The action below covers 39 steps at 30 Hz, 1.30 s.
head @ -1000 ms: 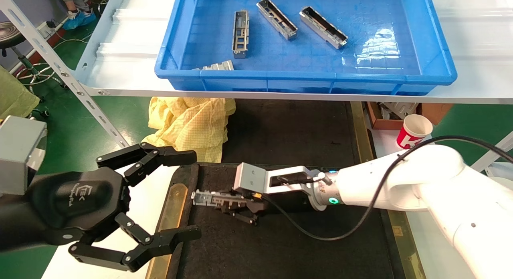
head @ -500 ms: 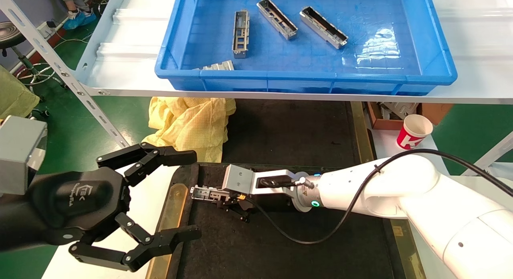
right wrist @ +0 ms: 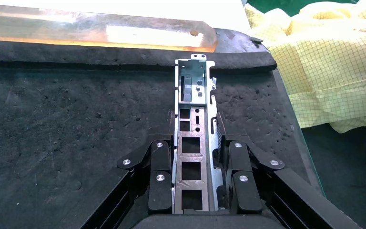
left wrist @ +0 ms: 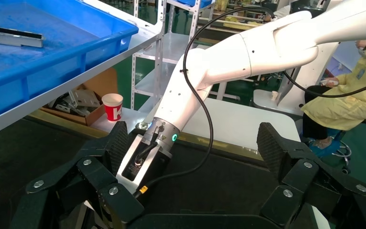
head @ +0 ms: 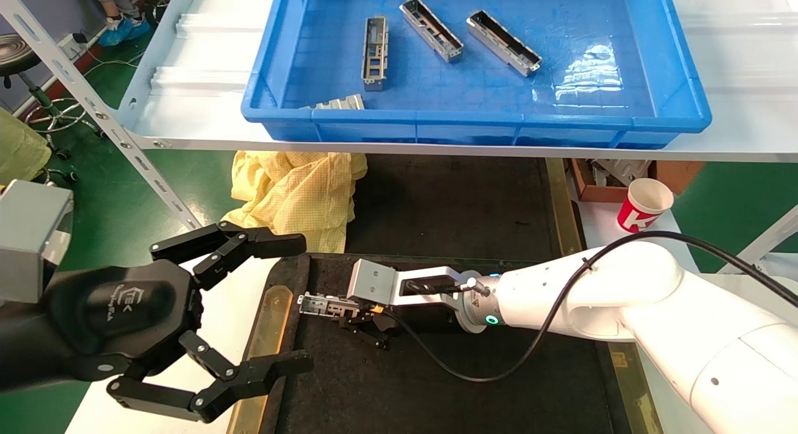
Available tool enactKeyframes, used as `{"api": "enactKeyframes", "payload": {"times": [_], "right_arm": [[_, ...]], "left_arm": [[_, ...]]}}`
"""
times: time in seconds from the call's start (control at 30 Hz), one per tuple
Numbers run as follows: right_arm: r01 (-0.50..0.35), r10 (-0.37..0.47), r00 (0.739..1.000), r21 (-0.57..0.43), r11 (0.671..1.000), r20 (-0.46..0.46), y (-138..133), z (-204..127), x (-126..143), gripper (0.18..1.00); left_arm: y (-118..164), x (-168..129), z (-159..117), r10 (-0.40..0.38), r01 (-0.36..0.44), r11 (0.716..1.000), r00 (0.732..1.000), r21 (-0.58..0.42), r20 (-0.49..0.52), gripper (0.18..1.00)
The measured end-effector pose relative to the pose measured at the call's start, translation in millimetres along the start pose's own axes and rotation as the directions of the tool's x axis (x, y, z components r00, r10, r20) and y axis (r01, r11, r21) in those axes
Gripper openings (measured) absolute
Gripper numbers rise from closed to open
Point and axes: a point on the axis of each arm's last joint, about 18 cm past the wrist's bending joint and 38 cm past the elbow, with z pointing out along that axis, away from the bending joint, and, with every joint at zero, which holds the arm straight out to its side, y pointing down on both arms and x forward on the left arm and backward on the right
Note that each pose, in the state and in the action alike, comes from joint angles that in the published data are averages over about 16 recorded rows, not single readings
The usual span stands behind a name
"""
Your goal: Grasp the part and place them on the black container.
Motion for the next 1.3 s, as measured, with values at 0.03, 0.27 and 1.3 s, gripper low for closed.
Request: {"api": "enactKeyframes", "payload": {"times": [0.03, 0.27, 1.3], "right_arm": [[-0.003, 0.003, 1.000, 0.002, 1.000, 0.000, 0, 0, 0, 0.355], [-0.030, 0.030, 1.000, 0.026, 0.999, -0.003, -4, -1, 2, 0.392], [-0.146, 0.131, 0.987, 0.194, 0.970, 0.089, -24, -48, 10, 0.909]], "left_arm": [[0, 0, 0, 0.000, 0.000, 1.000, 1.000, 0.000, 0.000, 1.001], [0, 0, 0, 0.000, 0.000, 1.000, 1.000, 0.000, 0.000, 1.001], [0, 0, 0, 0.000, 0.000, 1.000, 1.000, 0.000, 0.001, 1.001]]}}
